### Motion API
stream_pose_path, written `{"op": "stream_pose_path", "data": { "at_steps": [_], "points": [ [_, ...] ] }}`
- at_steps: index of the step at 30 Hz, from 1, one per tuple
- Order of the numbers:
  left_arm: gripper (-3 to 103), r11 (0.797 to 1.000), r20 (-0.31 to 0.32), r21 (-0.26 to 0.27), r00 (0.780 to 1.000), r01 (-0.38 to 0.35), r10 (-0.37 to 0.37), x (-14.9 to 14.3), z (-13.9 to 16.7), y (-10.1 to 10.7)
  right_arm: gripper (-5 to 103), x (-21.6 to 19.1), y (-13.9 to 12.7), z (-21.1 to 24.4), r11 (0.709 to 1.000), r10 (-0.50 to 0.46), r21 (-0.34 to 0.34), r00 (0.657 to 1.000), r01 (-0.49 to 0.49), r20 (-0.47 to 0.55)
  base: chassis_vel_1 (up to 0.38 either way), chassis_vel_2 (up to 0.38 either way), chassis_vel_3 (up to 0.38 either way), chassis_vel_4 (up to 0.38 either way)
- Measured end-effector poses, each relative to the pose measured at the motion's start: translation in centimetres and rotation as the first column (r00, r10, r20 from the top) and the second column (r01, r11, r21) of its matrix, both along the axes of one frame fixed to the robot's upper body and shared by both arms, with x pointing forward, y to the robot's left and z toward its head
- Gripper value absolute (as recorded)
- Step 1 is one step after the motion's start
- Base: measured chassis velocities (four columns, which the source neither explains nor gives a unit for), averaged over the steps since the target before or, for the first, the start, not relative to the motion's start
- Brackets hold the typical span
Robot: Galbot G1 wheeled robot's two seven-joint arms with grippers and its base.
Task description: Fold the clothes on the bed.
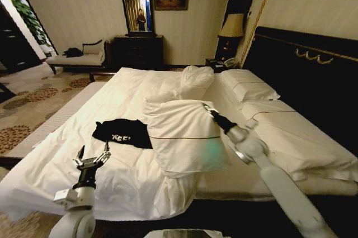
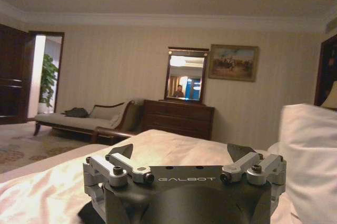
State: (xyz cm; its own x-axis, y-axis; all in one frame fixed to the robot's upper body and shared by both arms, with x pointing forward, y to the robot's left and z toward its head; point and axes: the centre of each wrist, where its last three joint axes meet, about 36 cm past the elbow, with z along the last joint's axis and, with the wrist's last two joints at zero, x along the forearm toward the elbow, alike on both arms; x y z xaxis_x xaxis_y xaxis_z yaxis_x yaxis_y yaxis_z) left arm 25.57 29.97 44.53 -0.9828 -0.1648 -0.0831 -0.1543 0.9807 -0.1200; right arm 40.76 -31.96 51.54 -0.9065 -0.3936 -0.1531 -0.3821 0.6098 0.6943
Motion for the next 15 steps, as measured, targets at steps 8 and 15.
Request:
{"op": "stream_pose_path", "data": {
  "at_steps": [8, 15],
  "points": [
    [100, 0.999, 0.022, -0.023, 0.999, 0.041, -0.041, 2.1, 0.3, 0.5, 1, -7.7, -2.6, 0.5, 0.954, -0.298, 0.035, 0.954, 0.297, 0.014, 0.000, 0.000, 0.000, 0.000],
    [100, 0.996, 0.031, -0.049, 0.997, 0.075, -0.074, 3.8, 0.1, 0.3, 1, -14.4, -2.5, -1.0, 0.830, -0.557, 0.000, 0.828, 0.558, -0.065, 0.000, 0.000, 0.000, 0.000]
  ]
}}
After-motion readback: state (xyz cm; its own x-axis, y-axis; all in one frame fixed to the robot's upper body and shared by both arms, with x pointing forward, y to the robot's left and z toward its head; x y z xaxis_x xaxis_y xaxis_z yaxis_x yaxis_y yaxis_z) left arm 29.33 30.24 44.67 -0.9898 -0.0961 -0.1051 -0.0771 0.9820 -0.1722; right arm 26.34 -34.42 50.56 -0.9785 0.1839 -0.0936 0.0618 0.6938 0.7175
